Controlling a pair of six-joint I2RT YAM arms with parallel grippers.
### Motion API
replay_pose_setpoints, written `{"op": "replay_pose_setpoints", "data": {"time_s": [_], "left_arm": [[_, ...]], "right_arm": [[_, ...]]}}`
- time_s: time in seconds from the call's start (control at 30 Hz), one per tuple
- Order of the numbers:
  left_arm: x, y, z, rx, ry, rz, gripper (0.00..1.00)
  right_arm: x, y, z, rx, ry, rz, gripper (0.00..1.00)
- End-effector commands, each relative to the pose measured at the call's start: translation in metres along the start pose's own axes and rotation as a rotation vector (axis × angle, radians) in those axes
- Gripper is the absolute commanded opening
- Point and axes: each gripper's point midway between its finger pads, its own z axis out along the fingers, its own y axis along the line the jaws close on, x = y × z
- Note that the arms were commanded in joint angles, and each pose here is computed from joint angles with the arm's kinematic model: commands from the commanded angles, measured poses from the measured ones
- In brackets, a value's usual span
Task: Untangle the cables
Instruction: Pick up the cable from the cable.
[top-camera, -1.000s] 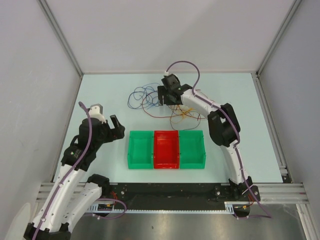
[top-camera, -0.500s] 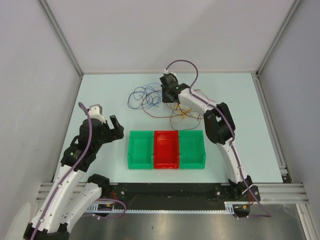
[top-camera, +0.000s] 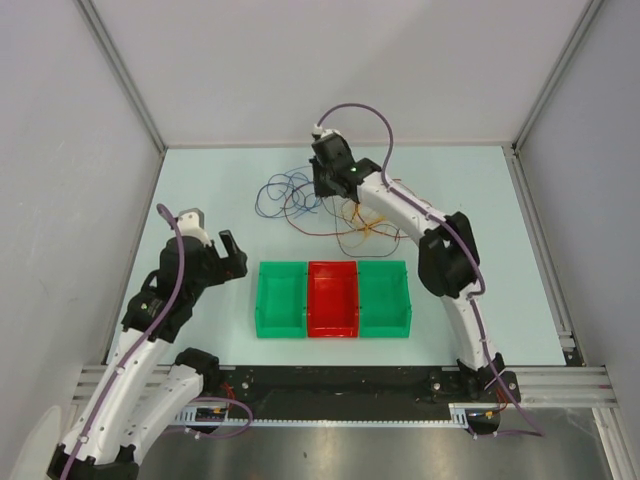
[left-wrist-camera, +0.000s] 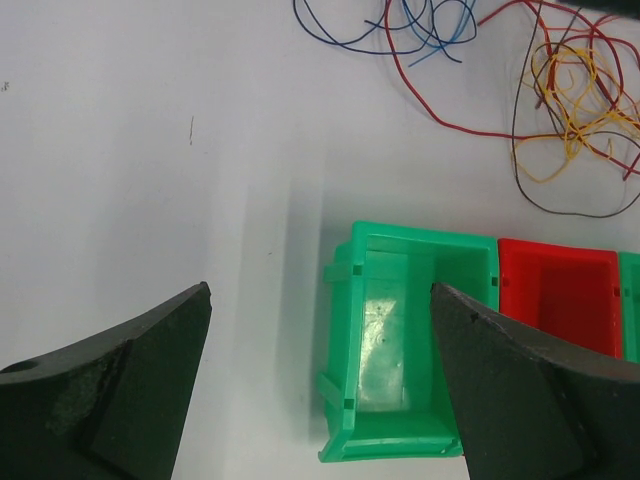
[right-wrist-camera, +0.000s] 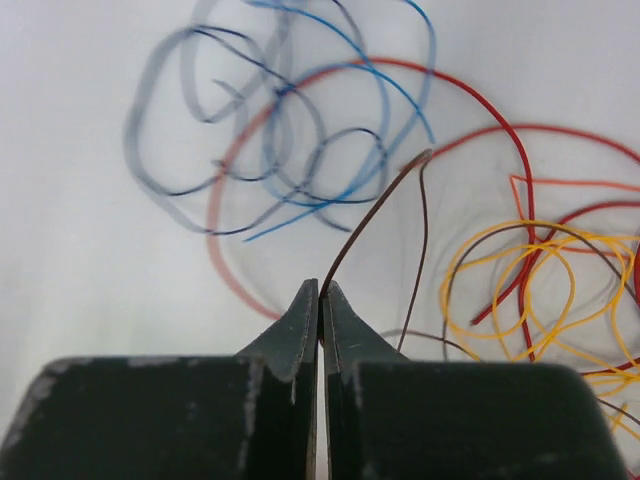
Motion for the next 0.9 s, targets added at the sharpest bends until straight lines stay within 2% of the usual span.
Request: {"op": "replay_pose_setpoints", "data": {"time_s": [0.0, 0.13, 0.3, 0.63, 0.8, 0.87], "left_arm": [[-0.012, -0.010, -0.004, 0.040, -0.023, -0.007, 0.96], [-0.012, -0.010, -0.003, 0.041, -0.016, -0.007, 0.96], [-0.013, -0.008, -0.003, 0.040, -0.019, -0.014, 0.95], [-0.014, -0.009, -0.004, 0.049, -0.023, -0.017, 0.95], [-0.014, -0.009, -0.004, 0.050, -0.024, -0.018, 0.95], [-0.013, -0.010, -0.003, 0.053, -0.019, -0.017, 0.95]], "right_arm": [[-0.117, 0.058, -0.136, -0.221, -0.319, -0.077, 0.00], [-0.176, 0.079, -0.236, -0.349, -0.517, -0.102, 0.00], [-0.210, 0.100, -0.346, -0.461, -0.739, -0.153, 0.00], [-0.206, 0.104, -0.396, -0.500, -0.847, -0.199, 0.00], [-0.224, 0.112, -0.469, -0.520, -1.037, -0.236, 0.00], [-0.235, 0.113, -0.514, -0.531, -1.145, -0.254, 0.00]]}}
